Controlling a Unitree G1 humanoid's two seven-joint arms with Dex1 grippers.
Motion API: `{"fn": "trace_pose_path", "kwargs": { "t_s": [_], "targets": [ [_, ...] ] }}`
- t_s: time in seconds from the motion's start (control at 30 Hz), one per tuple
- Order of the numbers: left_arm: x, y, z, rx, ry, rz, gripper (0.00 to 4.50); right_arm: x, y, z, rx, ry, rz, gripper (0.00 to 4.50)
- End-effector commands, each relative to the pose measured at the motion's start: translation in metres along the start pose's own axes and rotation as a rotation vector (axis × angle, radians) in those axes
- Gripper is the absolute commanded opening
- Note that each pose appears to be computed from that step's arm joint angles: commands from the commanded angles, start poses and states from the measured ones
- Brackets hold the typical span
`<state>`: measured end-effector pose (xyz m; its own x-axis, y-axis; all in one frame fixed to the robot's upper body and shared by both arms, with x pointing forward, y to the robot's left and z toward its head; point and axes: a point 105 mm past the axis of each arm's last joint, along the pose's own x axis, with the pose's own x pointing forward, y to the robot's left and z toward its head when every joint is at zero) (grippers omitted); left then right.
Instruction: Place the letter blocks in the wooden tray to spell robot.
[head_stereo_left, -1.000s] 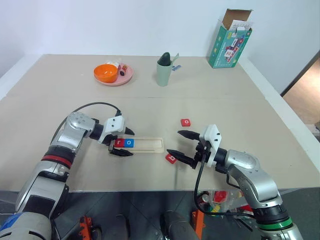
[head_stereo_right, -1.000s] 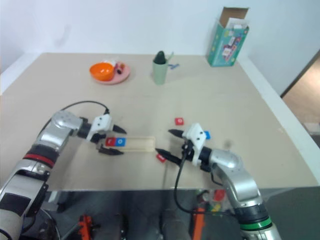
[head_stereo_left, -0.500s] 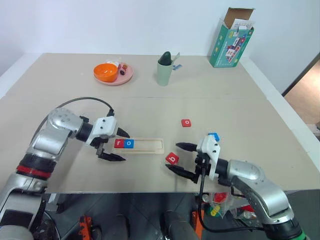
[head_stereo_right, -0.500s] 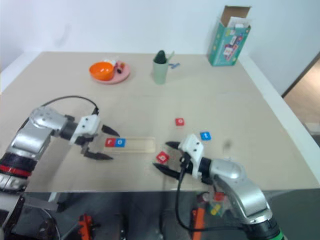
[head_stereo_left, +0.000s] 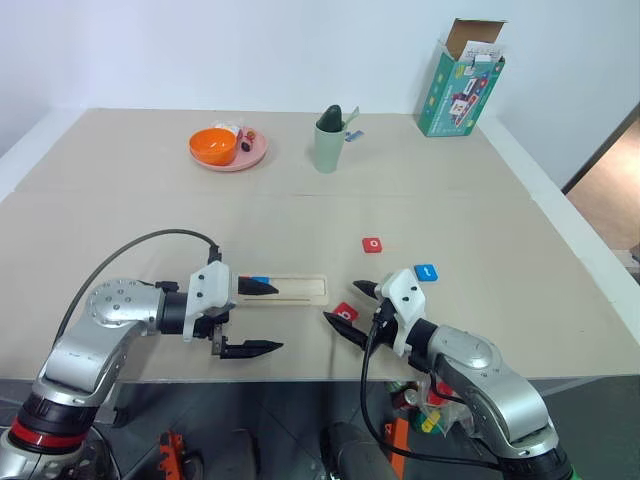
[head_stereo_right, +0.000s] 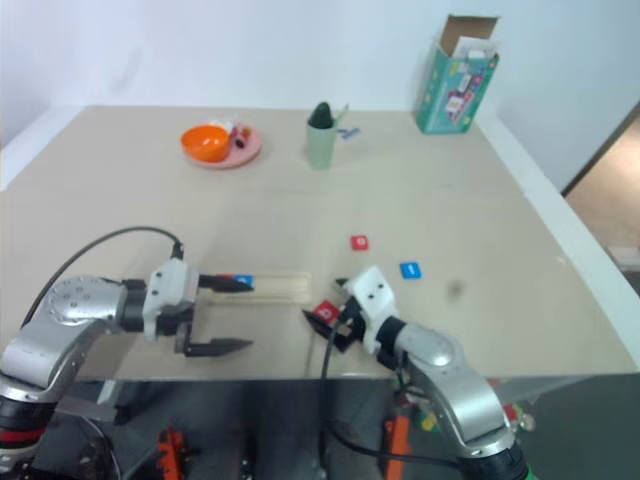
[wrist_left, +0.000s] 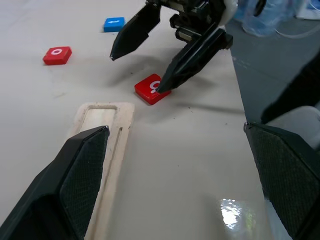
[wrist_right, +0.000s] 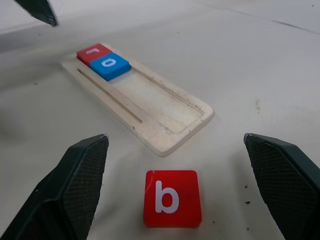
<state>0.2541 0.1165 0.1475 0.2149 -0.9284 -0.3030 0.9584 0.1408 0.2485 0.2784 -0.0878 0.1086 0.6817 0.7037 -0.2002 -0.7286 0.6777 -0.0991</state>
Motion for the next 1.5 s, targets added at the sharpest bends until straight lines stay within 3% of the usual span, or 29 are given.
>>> {"fn": "trace_pose_path", "kwargs": {
  "t_s": [0.03,0.3,0.4,0.63,0.67,0.93,1.23,1.3,1.37,1.4,1.5],
  "targets": [
    [-0.002,0.002,0.016,0.064,-0.036,0.041,4.48,0.001,0.001,0.002,-0.010,0.002,-0.007,4.50],
    [0.001,0.003,0.017,0.058,-0.036,0.060,4.48,0.000,0.003,-0.019,0.001,0.087,-0.001,4.50],
    [0.002,0.001,0.013,0.062,-0.014,0.049,4.50,-0.001,0.002,-0.026,0.015,0.103,-0.013,3.70],
    [0.005,0.000,0.010,0.061,-0.002,0.045,4.50,-0.001,-0.008,-0.028,0.049,0.088,-0.115,1.25],
    [0.005,0.000,0.010,0.061,-0.003,0.045,4.50,-0.001,-0.013,-0.028,0.062,0.086,-0.149,1.22],
    [0.009,0.000,0.006,0.052,0.000,0.047,4.50,0.003,-0.047,-0.018,0.129,0.084,-0.416,1.22],
    [0.012,-0.001,0.004,0.055,0.008,0.044,4.50,0.009,-0.041,-0.023,0.194,0.134,-0.473,1.22],
    [0.012,-0.002,0.003,0.054,0.015,0.042,4.50,0.009,-0.037,-0.023,0.205,0.140,-0.453,2.25],
    [0.011,-0.003,0.000,0.055,0.029,0.038,4.50,0.007,-0.039,-0.017,0.181,0.122,-0.450,2.72],
    [0.011,-0.003,-0.001,0.055,0.034,0.036,4.50,0.005,-0.040,-0.014,0.169,0.115,-0.450,3.28],
    [0.012,-0.004,-0.003,0.056,0.041,0.031,4.50,-0.004,-0.052,0.002,0.146,0.078,-0.438,4.32]
  ]
}}
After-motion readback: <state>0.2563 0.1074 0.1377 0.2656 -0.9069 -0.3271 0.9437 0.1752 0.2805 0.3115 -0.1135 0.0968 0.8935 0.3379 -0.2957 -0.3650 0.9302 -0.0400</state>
